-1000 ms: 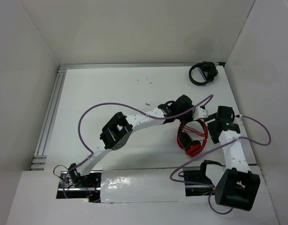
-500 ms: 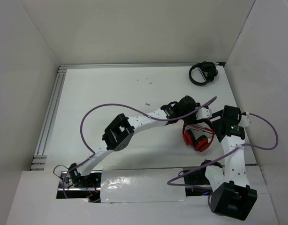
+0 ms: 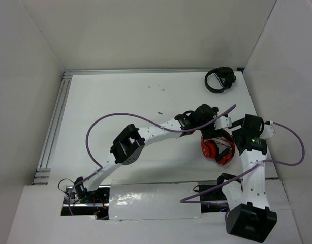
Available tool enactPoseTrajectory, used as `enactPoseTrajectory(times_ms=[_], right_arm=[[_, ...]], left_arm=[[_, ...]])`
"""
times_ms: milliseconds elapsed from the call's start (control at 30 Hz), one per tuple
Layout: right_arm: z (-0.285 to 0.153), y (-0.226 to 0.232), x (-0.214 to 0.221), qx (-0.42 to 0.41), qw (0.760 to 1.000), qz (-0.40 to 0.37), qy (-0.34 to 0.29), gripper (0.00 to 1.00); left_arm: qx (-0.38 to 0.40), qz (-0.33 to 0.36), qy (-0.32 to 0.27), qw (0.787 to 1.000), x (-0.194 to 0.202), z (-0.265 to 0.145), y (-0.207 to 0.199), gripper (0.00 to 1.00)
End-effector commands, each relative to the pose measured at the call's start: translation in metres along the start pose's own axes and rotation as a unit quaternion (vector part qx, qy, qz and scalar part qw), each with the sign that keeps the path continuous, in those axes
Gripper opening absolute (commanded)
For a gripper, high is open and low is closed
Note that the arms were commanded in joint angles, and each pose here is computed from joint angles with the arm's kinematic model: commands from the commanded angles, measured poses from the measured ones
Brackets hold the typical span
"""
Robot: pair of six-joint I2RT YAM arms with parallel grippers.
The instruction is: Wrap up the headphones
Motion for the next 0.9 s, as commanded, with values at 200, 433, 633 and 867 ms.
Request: enactPoseTrajectory(times_ms=[200,433,633,867], right_arm=[[-0.064,0.046,-0.034,-0.143,0.987,-0.041,-0.06,1.0],[-0.075,0.047,-0.04,-0.159,0.983,-0.046,-0.083,1.0],[-0.087,0.072,-0.036,-0.245,0.962,-0.085,-0.085,1.0],[-0.101,0.089,-0.039,-0.313,0.934,-0.118,-0.124,1.0]], left_arm=[[-0.005,-0.182,-0.021,0.983,-0.058,-0.102,0.019,0.99],[-0.081,-0.345,-0.042,0.934,-0.049,-0.236,0.057,0.99],[-0.234,-0.566,0.043,0.789,0.076,-0.347,0.041,0.99],[-0.361,-0.67,0.002,0.649,0.124,-0.453,0.032,0.99]])
Point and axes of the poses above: each gripper's point midway between its finger pads, its own z axis out along the fingers, its own y axis along the line the jaws close on, x = y × z, the point moved 1 cm from there along -z, back along the fingers, and after that the axes turned 12 degrees about -z, right-handed, at the moved point
